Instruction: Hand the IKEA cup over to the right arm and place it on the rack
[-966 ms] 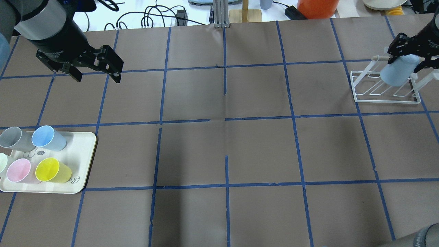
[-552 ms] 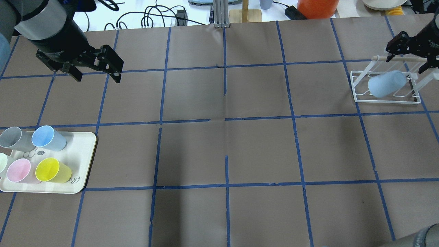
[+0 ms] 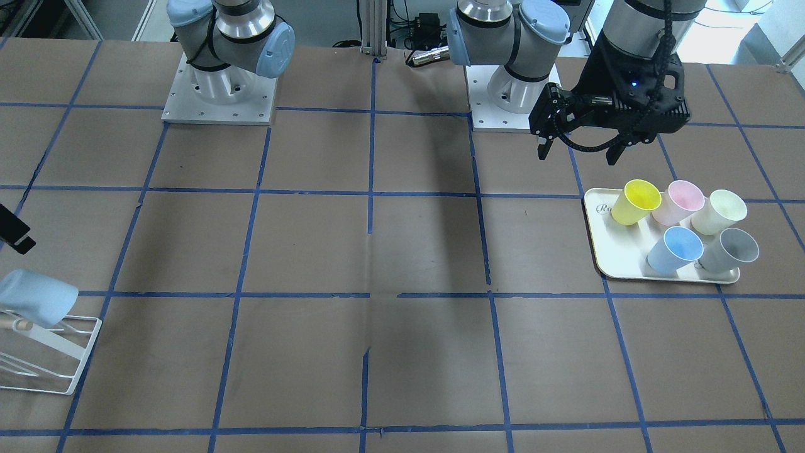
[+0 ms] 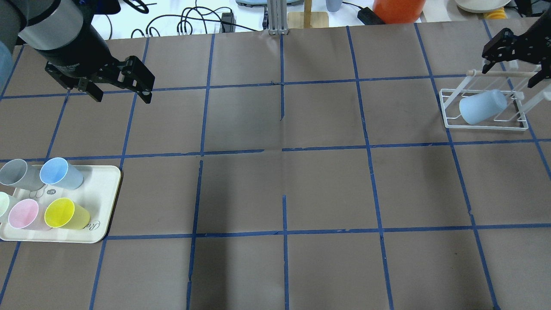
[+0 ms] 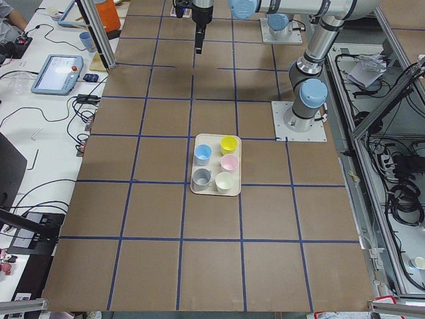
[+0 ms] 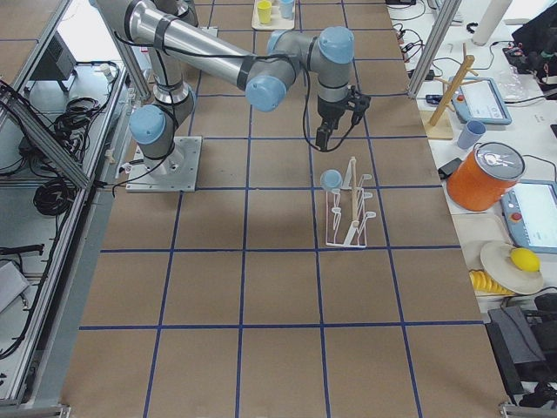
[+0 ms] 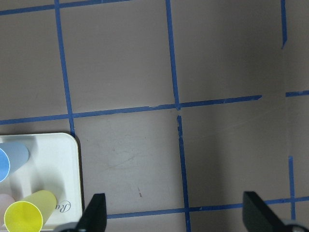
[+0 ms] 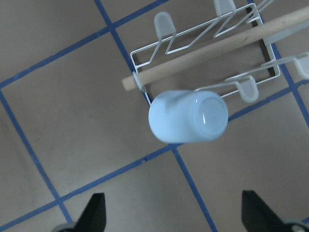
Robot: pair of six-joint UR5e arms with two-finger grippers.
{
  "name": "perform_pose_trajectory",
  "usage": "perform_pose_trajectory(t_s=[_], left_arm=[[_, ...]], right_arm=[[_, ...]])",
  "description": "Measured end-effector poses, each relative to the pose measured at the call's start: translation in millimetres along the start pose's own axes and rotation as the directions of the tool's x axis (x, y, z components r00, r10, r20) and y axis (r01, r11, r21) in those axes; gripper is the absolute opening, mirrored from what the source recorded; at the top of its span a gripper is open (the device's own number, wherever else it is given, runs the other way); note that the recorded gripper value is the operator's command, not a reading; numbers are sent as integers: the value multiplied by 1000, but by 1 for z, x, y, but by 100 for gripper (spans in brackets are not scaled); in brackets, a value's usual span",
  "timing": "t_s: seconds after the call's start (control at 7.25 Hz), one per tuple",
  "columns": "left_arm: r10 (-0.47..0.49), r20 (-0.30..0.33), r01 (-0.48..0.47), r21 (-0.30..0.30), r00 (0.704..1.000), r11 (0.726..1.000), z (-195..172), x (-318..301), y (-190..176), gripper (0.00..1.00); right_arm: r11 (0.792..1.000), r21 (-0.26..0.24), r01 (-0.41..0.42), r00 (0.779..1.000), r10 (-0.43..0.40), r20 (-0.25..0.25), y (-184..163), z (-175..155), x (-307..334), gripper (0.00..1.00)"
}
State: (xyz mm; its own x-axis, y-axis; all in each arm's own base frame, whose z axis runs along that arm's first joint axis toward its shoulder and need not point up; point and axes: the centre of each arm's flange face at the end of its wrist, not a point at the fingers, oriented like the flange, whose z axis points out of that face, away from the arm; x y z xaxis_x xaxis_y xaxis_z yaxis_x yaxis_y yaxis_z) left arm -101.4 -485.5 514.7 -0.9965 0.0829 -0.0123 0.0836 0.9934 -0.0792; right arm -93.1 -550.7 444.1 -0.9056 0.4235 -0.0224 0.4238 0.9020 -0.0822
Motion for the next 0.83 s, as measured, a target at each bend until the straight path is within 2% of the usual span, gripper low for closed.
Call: perform_pose_trajectory(t_s=[0.41, 0.69, 0.83], left_arm=[[-2, -1, 2, 2, 1000, 1000, -1, -1, 0, 100], [-5, -1, 5, 4, 1000, 1000, -2, -2, -1, 100], [-7, -3, 7, 7, 1000, 1000, -3, -3, -1, 100]], right_arm=[[991, -98, 93, 996, -93, 9, 85, -59, -44, 100], [971, -135, 195, 981, -195, 16, 141, -78, -88, 100], [964, -143, 225, 974, -225, 16, 157, -79, -107, 100]])
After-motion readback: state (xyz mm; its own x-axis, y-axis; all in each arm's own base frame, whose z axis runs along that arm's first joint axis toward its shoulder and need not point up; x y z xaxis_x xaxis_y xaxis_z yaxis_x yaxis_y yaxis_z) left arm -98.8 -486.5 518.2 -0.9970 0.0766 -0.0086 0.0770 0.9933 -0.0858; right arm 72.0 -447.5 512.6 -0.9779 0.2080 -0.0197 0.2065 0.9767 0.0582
